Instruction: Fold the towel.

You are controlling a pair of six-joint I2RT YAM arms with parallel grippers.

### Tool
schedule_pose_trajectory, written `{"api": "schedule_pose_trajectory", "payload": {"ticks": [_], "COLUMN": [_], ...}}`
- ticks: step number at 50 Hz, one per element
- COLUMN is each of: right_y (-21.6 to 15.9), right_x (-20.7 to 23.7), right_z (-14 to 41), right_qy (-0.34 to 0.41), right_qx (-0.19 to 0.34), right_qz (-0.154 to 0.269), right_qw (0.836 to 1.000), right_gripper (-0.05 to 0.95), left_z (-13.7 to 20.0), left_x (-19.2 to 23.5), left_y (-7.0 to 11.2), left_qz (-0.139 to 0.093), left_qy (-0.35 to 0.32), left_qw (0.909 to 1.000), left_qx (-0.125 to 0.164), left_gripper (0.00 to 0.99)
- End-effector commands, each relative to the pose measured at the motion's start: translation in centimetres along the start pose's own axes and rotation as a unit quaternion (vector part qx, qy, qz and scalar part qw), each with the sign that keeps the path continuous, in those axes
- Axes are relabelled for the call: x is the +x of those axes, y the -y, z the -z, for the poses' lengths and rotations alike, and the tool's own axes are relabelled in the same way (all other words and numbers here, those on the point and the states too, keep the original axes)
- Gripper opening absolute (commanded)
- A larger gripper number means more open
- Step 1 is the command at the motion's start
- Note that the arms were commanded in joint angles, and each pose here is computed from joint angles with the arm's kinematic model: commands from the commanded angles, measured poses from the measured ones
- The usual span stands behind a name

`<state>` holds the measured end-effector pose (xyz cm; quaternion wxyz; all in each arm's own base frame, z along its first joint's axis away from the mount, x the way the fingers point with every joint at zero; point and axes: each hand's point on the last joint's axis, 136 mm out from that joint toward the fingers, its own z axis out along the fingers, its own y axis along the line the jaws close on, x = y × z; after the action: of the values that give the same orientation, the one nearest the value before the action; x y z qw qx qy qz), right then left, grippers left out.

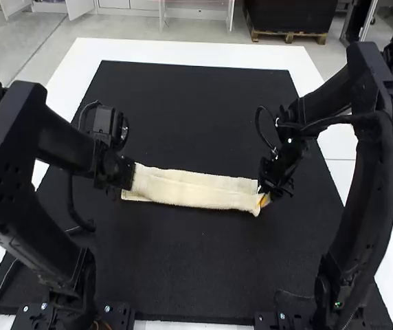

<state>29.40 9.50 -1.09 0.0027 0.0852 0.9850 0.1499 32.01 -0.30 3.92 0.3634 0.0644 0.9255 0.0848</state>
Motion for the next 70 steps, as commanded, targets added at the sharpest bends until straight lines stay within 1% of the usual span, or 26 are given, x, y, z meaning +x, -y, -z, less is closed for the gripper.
{"api": "schedule_pose_trajectory", "payload": {"ticks": [1, 2, 3, 6, 7, 8, 13, 20, 28, 34, 40, 51, 59, 61, 65, 67, 68, 70], "right_y": [0.8, 0.8, 0.7, 0.7, 0.6, 0.6, 0.4, -0.3, -1.0, -0.9, -1.5, -1.1, -0.9, -1.1, -1.6, -1.8, -1.9, -1.8], "right_x": [-1.3, -1.3, -1.4, -1.4, -1.5, -1.6, -1.8, -2.4, -2.0, -2.1, -1.8, -1.6, -0.8, -0.7, -0.9, -0.9, -0.9, -0.9], "right_z": [1.6, 1.6, 1.7, 1.6, 1.6, 1.6, 1.6, 1.6, 0.8, 0.9, 0.8, -0.3, -1.1, -1.1, -1.3, -1.4, -1.4, -1.4], "right_qy": [0.043, 0.042, 0.044, 0.045, 0.047, 0.048, 0.052, 0.062, 0.046, 0.045, 0.037, 0.042, 0.028, 0.028, 0.035, 0.037, 0.037, 0.040], "right_qx": [0.022, 0.022, 0.021, 0.021, 0.021, 0.019, 0.015, -0.004, -0.027, -0.031, -0.053, -0.054, -0.062, -0.069, -0.087, -0.098, -0.102, -0.103], "right_qz": [-0.015, -0.014, -0.013, -0.012, -0.011, -0.011, -0.008, -0.002, 0.005, -0.002, 0.002, 0.003, 0.001, 0.002, 0.005, 0.007, 0.007, 0.006], "right_qw": [0.999, 0.999, 0.999, 0.999, 0.999, 0.999, 0.999, 0.998, 0.999, 0.999, 0.998, 0.998, 0.998, 0.997, 0.996, 0.994, 0.994, 0.994], "right_gripper": [0.45, 0.48, 0.54, 0.73, 0.77, 0.78, 0.82, 0.82, 0.82, 0.81, 0.81, 0.80, 0.59, 0.50, 0.23, 0.07, 0.01, -0.01], "left_z": [0.7, 0.7, 0.7, 0.7, 0.7, 0.7, 0.7, 0.9, 1.1, 1.2, 1.4, 1.6, 1.6, 1.6, 1.6, 1.6, 1.6, 1.6], "left_x": [-1.7, -1.7, -1.7, -2.0, -1.9, -1.9, -1.9, -2.1, -2.3, -2.5, -2.6, -2.6, -2.6, -2.8, -2.8, -2.8, -2.9, -2.9], "left_y": [-0.1, -0.1, -0.1, -0.1, -0.1, -0.2, -0.2, -0.2, -0.3, -0.5, -0.7, -1.3, -1.6, -1.7, -1.8, -1.8, -1.9, -2.0], "left_qz": [-0.019, -0.019, -0.019, -0.018, -0.018, -0.016, -0.017, -0.015, -0.014, -0.011, -0.009, -0.002, 0.001, 0.003, 0.005, 0.006, 0.006, 0.009], "left_qy": [0.026, 0.026, 0.026, 0.031, 0.030, 0.030, 0.030, 0.034, 0.037, 0.041, 0.043, 0.044, 0.044, 0.045, 0.046, 0.045, 0.046, 0.046], "left_qw": [0.9994, 0.9994, 0.9994, 0.9993, 0.9993, 0.9993, 0.9993, 0.9992, 0.9991, 0.9990, 0.9989, 0.9988, 0.9987, 0.9986, 0.9986, 0.9986, 0.9985, 0.9985], "left_qx": [-0.012, -0.012, -0.013, -0.012, -0.012, -0.012, -0.013, -0.013, -0.013, -0.017, -0.018, -0.023, -0.026, -0.027, -0.026, -0.027, -0.028, -0.028], "left_gripper": [0.972, 0.972, 0.972, 0.972, 0.972, 0.974, 0.972, 0.972, 0.972, 0.972, 0.972, 0.972, 0.972, 0.972, 0.972, 0.972, 0.972, 0.972]}}
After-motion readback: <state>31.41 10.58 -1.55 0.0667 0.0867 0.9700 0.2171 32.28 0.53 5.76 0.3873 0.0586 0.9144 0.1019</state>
